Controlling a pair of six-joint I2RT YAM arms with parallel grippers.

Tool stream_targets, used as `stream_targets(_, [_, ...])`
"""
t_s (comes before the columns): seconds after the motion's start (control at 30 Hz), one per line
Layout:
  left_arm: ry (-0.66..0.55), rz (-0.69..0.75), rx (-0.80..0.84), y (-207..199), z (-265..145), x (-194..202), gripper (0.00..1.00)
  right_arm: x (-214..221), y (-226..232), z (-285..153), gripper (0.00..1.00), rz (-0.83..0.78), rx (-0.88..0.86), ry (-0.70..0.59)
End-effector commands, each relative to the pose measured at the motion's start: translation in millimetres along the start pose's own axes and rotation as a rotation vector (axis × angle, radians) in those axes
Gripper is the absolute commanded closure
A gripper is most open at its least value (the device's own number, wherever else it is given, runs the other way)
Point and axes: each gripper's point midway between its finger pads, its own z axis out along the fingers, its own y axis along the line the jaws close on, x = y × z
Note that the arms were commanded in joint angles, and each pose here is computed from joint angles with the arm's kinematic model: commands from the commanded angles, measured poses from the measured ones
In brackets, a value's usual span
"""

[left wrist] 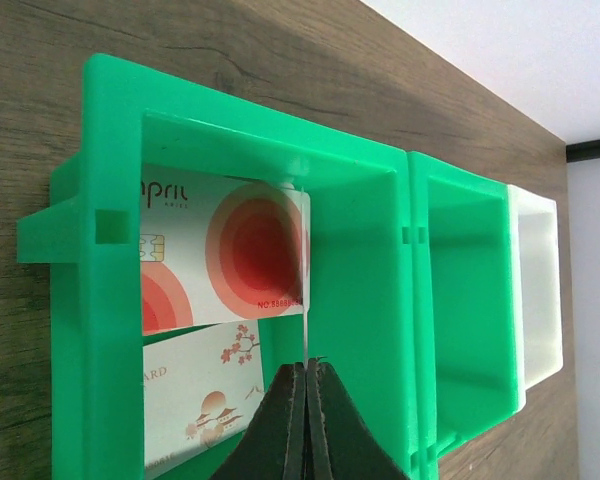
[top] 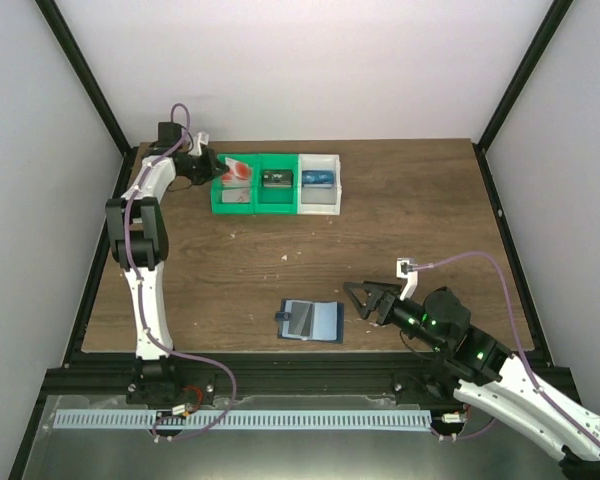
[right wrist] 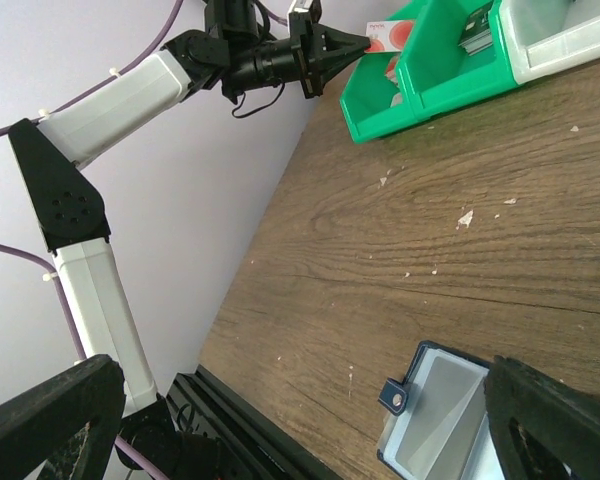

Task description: Take the credit cards out of the card holder

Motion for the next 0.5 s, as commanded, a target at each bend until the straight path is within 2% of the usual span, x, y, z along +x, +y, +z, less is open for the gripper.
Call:
stream_targets(0.0, [-0.008,0.006,0.015,0.0,6.5,-4.3,1.00,-17.7,13.4,-5.7,0.00,0.006,-0.022,-0.056])
stream_targets(0.47, [-0.034,0.007,0.031,1.3,13.4,-10.3,1.00,-15.3,8.5,-2.0,0.00,0.011,-0.017,-0.061])
